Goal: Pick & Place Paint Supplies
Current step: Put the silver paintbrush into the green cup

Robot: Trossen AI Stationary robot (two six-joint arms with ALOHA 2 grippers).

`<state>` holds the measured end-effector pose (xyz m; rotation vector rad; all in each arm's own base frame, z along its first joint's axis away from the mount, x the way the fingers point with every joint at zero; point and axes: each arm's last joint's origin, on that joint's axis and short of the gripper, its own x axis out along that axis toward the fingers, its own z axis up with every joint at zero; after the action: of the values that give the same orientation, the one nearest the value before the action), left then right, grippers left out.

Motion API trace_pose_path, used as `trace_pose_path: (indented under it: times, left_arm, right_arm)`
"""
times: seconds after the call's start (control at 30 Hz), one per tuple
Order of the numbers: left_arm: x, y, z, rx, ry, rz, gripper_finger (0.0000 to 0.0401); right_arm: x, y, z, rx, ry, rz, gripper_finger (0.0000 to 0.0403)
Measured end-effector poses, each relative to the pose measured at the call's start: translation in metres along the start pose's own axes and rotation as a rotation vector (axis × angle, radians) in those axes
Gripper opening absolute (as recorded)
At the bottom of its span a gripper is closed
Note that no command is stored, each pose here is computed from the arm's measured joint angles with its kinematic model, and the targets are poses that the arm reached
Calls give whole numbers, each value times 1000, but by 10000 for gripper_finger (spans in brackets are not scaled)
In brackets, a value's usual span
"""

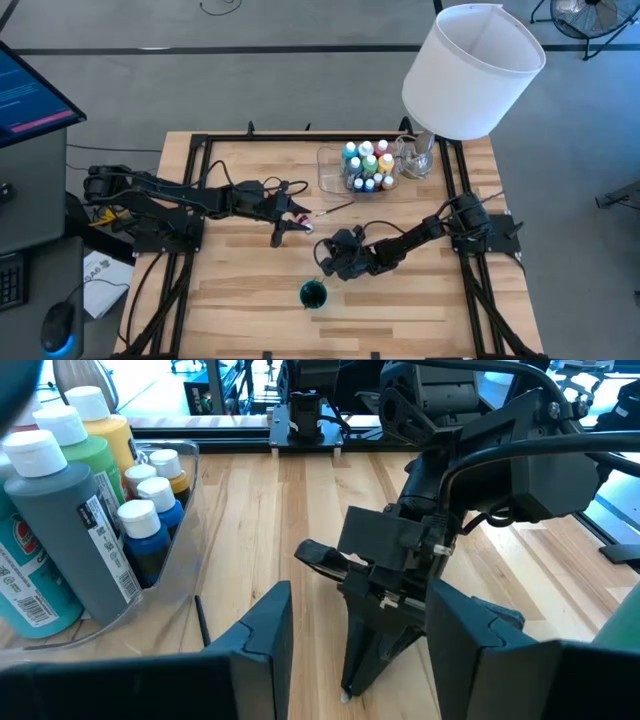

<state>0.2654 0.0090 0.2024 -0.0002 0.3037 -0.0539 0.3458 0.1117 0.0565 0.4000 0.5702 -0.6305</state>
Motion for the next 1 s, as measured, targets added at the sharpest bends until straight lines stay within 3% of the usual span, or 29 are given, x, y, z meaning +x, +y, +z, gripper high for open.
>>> trace_pose_path:
  times: [0.33,0.53,0.73,1.0]
  left_arm:
    - [0,0,0,0,0,0,121]
    - [0,0,0,0,0,0,121]
    - [0,0,0,0,3,0,121]
    - [0,0,0,-1,4,0,121]
  right_arm:
    - [-1,0,2,-6,0,4,7]
    - [-11,0,5,-70,0,-14,3]
    - [-33,1,9,-170,-73,-84,1]
    - [-58,7,21,-179,-194,-125,0]
